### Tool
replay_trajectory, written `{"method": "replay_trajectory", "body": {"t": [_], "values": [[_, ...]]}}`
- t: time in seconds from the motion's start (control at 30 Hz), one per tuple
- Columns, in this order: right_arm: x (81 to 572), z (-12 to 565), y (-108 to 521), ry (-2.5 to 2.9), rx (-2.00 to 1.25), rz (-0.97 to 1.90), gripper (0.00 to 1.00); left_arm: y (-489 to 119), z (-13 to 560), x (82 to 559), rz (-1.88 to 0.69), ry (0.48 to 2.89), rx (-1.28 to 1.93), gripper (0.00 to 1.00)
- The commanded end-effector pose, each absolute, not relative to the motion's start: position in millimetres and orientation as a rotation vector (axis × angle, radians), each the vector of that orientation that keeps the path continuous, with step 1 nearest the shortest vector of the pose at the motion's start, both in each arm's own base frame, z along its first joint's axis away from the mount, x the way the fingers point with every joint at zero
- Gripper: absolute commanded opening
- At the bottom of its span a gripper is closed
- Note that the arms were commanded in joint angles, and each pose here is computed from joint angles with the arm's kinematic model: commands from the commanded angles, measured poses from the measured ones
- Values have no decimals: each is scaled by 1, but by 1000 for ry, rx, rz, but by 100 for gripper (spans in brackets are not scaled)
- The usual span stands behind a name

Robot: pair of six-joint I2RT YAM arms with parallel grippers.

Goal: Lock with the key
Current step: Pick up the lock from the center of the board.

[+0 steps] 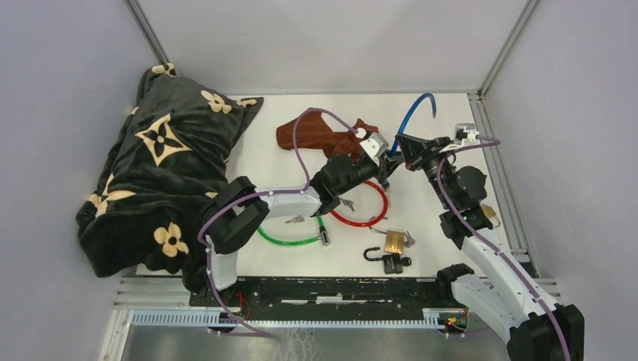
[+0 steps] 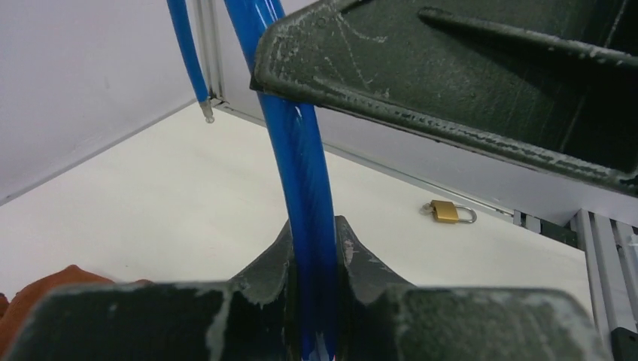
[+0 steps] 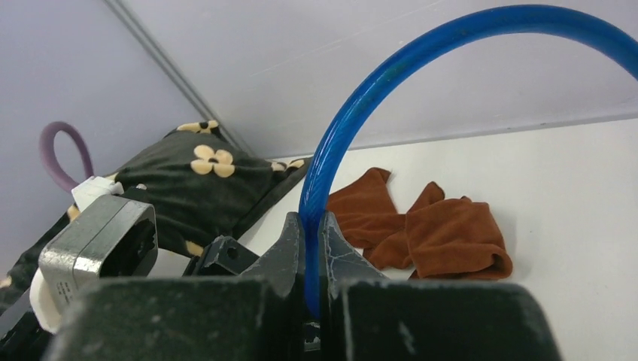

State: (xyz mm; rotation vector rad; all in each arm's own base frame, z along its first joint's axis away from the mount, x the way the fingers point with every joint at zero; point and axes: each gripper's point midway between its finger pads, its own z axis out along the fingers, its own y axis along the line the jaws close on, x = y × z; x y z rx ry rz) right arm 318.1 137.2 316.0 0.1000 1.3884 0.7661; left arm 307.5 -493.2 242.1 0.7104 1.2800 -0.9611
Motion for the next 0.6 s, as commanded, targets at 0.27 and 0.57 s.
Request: {"method": "replay_trajectory", "body": {"t": [0.27,0.57], "values": [[292,345,156,1406,-463,562,70,-388,340,252,-836,1026,784,2],[267,330,141,1430,-637,402,81,-326,360,203,-859,1098,876,2]]}}
